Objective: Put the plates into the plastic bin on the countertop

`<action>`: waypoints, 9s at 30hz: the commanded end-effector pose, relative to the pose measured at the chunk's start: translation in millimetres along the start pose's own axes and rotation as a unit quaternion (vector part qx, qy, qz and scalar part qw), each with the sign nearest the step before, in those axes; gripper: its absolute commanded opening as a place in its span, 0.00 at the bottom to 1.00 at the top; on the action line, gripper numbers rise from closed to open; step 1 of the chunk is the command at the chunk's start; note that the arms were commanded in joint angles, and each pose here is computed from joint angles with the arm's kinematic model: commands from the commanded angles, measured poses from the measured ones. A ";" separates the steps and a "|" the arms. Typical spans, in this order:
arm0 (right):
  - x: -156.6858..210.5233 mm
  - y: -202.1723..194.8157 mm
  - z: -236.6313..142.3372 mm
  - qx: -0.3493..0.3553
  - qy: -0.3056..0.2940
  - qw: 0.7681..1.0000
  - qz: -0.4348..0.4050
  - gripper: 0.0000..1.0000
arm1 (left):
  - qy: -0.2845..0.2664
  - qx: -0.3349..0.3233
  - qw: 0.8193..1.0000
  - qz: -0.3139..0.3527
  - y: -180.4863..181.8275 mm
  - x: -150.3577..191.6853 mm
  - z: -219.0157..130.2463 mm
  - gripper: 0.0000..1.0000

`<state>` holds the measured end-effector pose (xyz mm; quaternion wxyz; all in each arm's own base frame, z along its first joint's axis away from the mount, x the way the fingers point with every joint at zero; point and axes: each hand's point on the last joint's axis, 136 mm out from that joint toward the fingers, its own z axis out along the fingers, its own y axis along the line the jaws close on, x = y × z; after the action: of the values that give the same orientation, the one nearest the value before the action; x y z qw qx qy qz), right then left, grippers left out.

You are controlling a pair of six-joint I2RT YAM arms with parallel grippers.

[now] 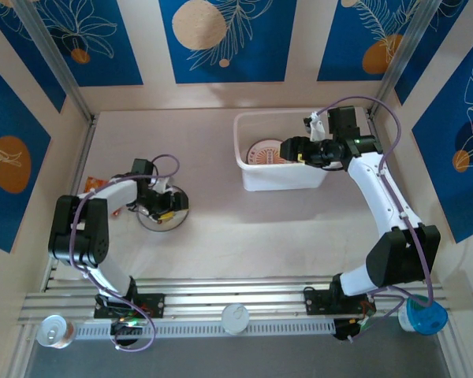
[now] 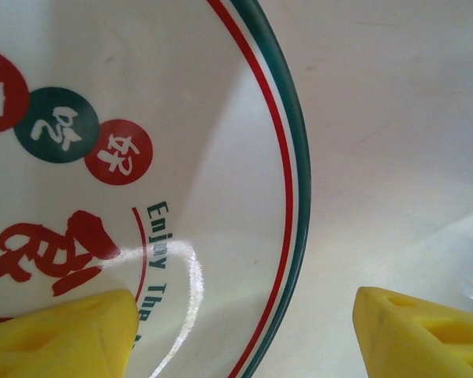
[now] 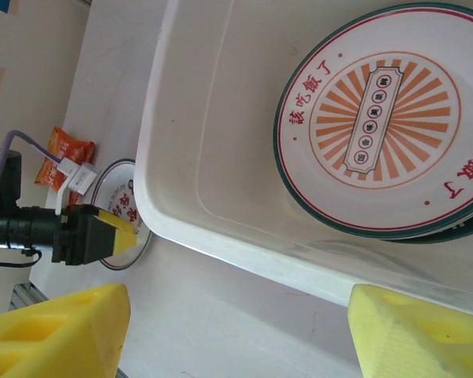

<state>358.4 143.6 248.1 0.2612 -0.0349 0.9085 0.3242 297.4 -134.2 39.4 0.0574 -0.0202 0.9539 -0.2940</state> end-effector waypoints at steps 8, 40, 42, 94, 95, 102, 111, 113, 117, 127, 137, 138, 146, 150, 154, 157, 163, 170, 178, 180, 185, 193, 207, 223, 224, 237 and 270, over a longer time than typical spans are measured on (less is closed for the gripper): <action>9.6 3.4 9.3 -0.005 0.012 1.000 0.005 0.74 | 0.049 0.041 0.998 0.014 -46.6 17.8 36.6 0.73; 25.1 15.7 25.3 -0.019 0.030 0.999 -0.008 0.74 | -0.077 -0.019 0.995 -0.057 38.5 -28.2 -38.5 0.72; 26.4 14.3 26.0 -0.017 0.032 0.999 -0.007 0.74 | -0.070 -0.023 0.996 -0.059 42.6 -26.1 -34.0 0.71; 26.5 12.5 39.5 -0.016 0.046 0.999 -0.001 0.73 | -0.007 0.030 0.998 -0.062 39.4 -9.9 -9.3 0.45; 26.4 12.4 39.8 -0.016 0.046 0.999 -0.001 0.73 | -0.008 0.032 0.998 -0.061 38.8 -10.4 -10.0 0.42; 26.5 15.0 40.3 -0.018 0.047 0.999 -0.003 0.73 | -0.014 0.038 0.998 -0.058 33.4 -12.0 -14.5 0.23; 26.6 23.3 39.3 -0.024 0.047 0.999 -0.008 0.73 | -0.029 0.050 0.997 -0.049 21.1 -12.2 -25.4 0.10; 26.2 25.8 38.7 -0.025 0.046 0.999 -0.010 0.73 | -0.034 0.053 0.997 -0.046 17.5 -12.5 -28.3 0.08; 27.3 30.4 36.8 -0.027 0.044 0.999 -0.014 0.73 | -0.045 0.060 0.996 -0.039 8.5 -12.8 -36.1 0.06; 32.6 36.8 30.4 -0.029 0.039 0.999 -0.018 0.73 | -0.059 0.067 0.996 -0.028 -2.0 -8.2 -40.6 0.04; 39.5 34.7 33.9 -0.024 0.043 0.999 -0.015 0.73 | -0.033 0.057 0.997 -0.042 8.5 -5.5 -7.3 0.05; 40.0 33.7 34.4 -0.023 0.044 0.999 -0.014 0.73 | -0.030 0.055 0.997 -0.042 8.9 -4.6 -5.2 0.06; 41.9 27.7 44.3 -0.022 0.050 0.998 -0.009 0.73 | -0.016 0.046 0.998 -0.040 8.3 0.4 9.7 0.16; 42.1 24.7 47.8 -0.019 0.053 0.998 -0.011 0.73 | -0.013 0.046 0.998 -0.040 7.5 0.1 14.8 0.24; 42.0 21.4 49.3 -0.018 0.052 0.998 -0.008 0.73 | -0.009 0.043 0.998 -0.040 7.3 0.0 18.7 0.31; 42.4 19.2 50.6 -0.019 0.054 0.998 -0.005 0.73 | -0.009 0.043 0.998 -0.036 4.8 -0.9 20.7 0.32; 42.8 17.9 52.0 -0.021 0.055 0.998 -0.003 0.73 | -0.005 0.044 0.999 -0.030 -1.6 -3.0 25.0 0.31; 43.6 16.9 49.2 -0.019 0.053 0.998 -0.001 0.73 | 0.004 0.042 0.999 -0.025 -5.7 0.0 26.6 0.16; 48.1 17.1 40.7 -0.016 0.051 0.999 0.002 0.73 | -0.016 0.047 0.999 -0.002 -21.6 3.5 0.1 0.05; 52.5 16.1 38.9 -0.017 0.051 0.999 0.007 0.73 | -0.022 0.054 0.998 0.003 -28.3 6.9 -9.1 0.02; 66.9 14.7 38.7 -0.035 0.060 0.997 0.030 0.74 | -0.043 0.077 0.996 0.014 -46.6 14.2 -32.6 0.00; 92.5 25.0 43.2 -0.079 0.086 0.992 0.047 0.75 | -0.071 0.122 0.990 0.021 -73.6 28.8 -63.2 0.00; 122.5 59.8 58.7 -0.152 0.100 0.982 0.041 0.76 | -0.095 0.154 0.982 0.049 -106.8 45.1 -83.5 0.00; 148.2 63.3 90.5 -0.142 0.148 0.977 0.051 0.56 | -0.101 0.186 0.973 0.088 -134.3 48.6 -90.7 0.00; 150.1 65.2 91.8 -0.144 0.153 0.976 0.049 0.53 | -0.102 0.187 0.973 0.087 -134.7 47.8 -90.8 0.00; 154.7 78.2 93.5 -0.158 0.167 0.972 0.041 0.16 | -0.103 0.190 0.972 0.096 -140.1 44.9 -94.5 0.00; -81.0 -28.1 -0.5 -0.066 -0.010 0.996 0.058 0.02 | -0.163 0.137 0.968 0.133 -142.2 -55.7 -119.7 0.70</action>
<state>442.1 107.7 284.0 0.2839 0.0214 0.8752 0.3911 324.1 -178.2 206.7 0.2294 0.0533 0.8890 -0.3926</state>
